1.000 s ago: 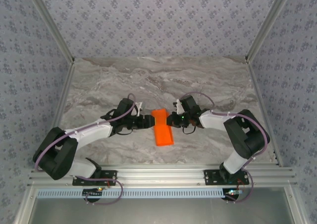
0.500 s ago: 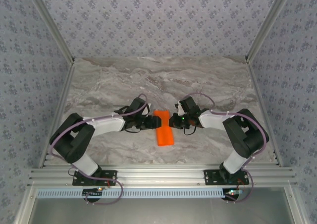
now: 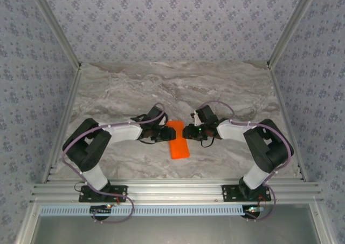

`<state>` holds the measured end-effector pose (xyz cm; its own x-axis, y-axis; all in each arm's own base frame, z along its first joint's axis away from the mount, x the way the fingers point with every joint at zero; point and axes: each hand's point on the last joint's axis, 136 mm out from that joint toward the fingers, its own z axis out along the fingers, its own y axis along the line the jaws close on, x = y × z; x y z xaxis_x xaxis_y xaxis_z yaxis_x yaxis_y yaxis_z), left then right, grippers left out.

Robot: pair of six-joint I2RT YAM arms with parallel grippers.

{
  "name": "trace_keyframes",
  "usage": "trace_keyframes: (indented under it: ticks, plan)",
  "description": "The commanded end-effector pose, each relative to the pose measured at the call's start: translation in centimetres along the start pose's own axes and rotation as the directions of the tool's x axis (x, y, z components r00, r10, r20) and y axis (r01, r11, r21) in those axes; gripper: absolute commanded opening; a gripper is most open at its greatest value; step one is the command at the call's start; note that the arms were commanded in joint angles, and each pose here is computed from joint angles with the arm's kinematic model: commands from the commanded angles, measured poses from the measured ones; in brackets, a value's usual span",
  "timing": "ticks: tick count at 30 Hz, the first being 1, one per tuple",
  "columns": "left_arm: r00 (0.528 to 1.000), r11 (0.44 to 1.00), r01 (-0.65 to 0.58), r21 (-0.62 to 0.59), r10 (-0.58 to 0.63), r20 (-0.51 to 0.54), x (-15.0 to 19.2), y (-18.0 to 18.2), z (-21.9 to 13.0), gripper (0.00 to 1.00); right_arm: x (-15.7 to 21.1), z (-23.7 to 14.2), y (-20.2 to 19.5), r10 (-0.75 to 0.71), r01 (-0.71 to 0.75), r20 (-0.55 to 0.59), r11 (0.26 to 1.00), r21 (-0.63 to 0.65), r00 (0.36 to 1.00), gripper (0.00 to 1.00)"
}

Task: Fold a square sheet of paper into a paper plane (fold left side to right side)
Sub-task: First fold in half a square sheet of paper at the center of the table.

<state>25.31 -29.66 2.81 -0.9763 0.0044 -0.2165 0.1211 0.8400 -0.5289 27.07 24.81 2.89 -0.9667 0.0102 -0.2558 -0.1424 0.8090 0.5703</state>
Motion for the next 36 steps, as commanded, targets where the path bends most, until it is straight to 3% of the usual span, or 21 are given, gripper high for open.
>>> trace_keyframes:
  ticks: [1,7,14,36]
  plan:
    - [1.0,0.999,-0.003,-0.034,0.002,-0.02,0.4,0.3,0.8,0.47,-0.9,-2.0,-0.8,-0.028,0.023,0.055,0.997,0.08,0.998,0.41]
    - [0.999,0.998,-0.027,-0.06,0.024,-0.039,0.7,0.5,1.2,0.47,-1.3,-5.1,-2.1,-0.053,0.028,0.134,0.983,0.18,0.99,0.46]
    - [0.997,0.994,-0.056,-0.09,0.05,-0.064,1.0,0.5,1.7,0.47,-1.2,-7.1,-2.7,-0.053,0.013,0.192,0.979,0.203,0.98,0.55]
    - [0.991,0.987,-0.115,-0.114,0.105,-0.085,1.2,1.0,1.6,0.46,-0.6,-7.4,-3.1,-0.052,0.012,0.189,0.978,0.21,0.981,0.59]
